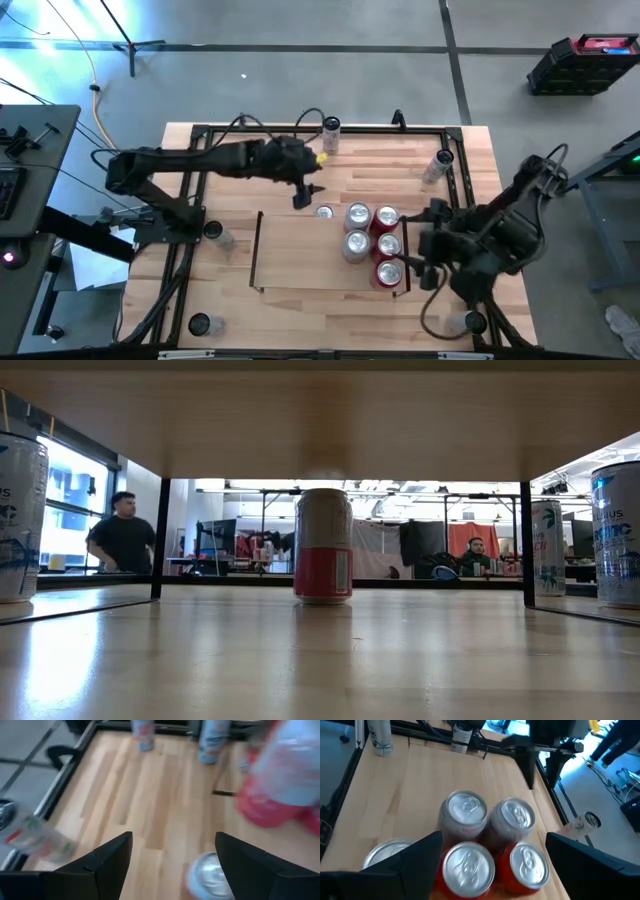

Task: Place canned beverage on shelf
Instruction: Put the pink-white soda can on the shelf aligned with the other pink-white soda cans

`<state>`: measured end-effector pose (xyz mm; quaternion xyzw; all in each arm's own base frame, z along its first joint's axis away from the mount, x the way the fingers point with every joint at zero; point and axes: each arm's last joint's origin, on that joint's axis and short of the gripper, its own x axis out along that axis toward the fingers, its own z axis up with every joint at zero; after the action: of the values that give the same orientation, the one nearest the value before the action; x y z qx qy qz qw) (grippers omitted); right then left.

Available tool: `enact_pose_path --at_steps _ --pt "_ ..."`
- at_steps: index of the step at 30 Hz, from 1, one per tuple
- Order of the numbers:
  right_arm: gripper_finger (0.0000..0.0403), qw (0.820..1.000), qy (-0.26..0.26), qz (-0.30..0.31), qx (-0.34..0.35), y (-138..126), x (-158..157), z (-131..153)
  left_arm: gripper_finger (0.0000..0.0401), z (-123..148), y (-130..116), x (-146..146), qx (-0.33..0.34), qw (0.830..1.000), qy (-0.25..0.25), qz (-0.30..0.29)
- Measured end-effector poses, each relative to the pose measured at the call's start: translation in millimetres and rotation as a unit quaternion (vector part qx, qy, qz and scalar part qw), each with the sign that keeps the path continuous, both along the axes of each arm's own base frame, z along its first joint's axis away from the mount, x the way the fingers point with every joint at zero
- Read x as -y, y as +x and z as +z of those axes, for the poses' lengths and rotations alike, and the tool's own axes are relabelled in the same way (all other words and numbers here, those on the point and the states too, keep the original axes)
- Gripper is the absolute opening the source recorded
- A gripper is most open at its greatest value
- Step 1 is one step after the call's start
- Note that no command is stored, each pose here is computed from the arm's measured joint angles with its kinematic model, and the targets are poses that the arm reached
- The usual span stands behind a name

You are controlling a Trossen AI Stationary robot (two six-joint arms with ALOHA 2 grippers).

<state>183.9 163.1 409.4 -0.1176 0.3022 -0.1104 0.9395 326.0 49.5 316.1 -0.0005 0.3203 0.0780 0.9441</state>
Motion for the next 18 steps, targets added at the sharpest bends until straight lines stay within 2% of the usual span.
enact_pose_path --at_steps 8,18 --pt "0.0341 0.999 0.023 -0.023 0.037 -25.8 -15.5 -3.1 0.0276 -21.8 16.6 -21.0 -0.009 1.0 -0.016 -0.012" --pt "0.0341 0.997 0.046 -0.009 0.066 -44.0 -29.6 -3.1 0.0276 -34.9 21.8 -37.5 -0.018 0.998 -0.035 -0.04"
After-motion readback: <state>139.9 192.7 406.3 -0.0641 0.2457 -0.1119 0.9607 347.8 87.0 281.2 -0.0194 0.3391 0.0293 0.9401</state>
